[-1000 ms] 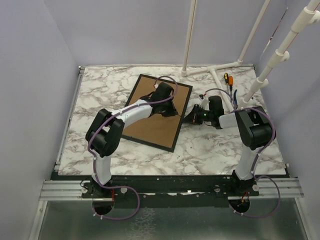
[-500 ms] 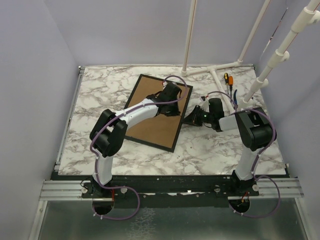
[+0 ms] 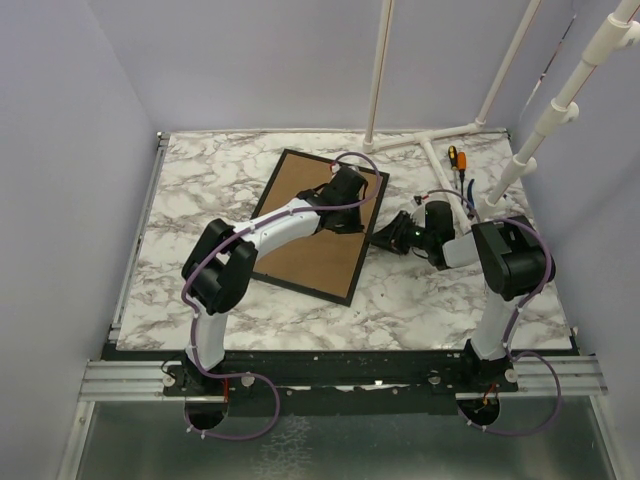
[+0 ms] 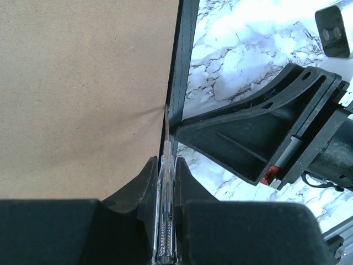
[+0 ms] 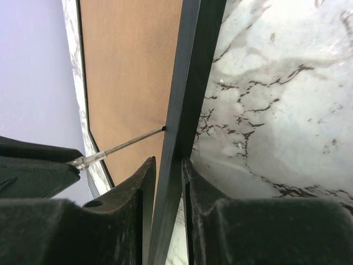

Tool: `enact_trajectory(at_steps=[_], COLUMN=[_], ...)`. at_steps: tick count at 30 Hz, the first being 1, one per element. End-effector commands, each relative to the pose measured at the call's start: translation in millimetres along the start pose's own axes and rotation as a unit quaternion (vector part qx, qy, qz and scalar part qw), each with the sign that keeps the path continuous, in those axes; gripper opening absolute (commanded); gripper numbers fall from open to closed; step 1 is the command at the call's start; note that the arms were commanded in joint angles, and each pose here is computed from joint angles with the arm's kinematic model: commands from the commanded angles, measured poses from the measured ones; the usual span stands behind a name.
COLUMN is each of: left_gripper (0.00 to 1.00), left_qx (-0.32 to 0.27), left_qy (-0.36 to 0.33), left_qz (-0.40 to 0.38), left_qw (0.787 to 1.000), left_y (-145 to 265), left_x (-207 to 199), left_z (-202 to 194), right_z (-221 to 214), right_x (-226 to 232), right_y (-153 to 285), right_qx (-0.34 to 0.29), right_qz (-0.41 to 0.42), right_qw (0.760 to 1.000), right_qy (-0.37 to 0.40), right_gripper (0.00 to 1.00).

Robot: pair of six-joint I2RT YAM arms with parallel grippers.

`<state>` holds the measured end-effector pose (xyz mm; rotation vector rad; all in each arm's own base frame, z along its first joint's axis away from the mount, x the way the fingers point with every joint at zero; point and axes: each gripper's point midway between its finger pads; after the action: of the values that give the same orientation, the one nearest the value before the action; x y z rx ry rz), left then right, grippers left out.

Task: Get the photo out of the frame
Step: Release the photo frame item from the photo frame.

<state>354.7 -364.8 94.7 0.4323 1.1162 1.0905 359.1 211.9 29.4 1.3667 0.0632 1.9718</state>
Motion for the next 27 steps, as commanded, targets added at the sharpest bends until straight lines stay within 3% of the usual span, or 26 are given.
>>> enact_trajectory(at_steps=[1,17,22,27], left_gripper=[0.00,0.00,0.00,0.00], left_qx=[0.032,0.044,0.015,-0.035], left_qy=[-0.014,-0.060,-0.061,-0.057], left_qz=[0.013,-0.002,0.046,0.069], left_qw=[0.999,0.997,0.997,0.995], left_y=[-8,-8,2,36], left_x=[3,-18,-3,17], left_z=[-20,-31,-20,6], right_z=[15,9,9,17], right_x=[-2,-12,-10,-9], right_y=[1,-10,-4,8], right_qx=[-0.029,0.000,-0.004,-0.024], right_qz=[-0.011,-0.014,-0.020,-0.048], right_qw=[1.000,1.000,1.000,0.998], right_qy=[-0.004,-0.011,-0.001,0.030], right_gripper=[0.26,0.12,0.13,0.22])
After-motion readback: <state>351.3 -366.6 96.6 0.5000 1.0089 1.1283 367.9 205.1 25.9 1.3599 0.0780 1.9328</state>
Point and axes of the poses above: each gripper's point midway between its finger pads, its own y axis back along the fingers, its own x axis along the line the jaws close on, z = x × y, and after that the axes turned 9 degrees about y, right-handed
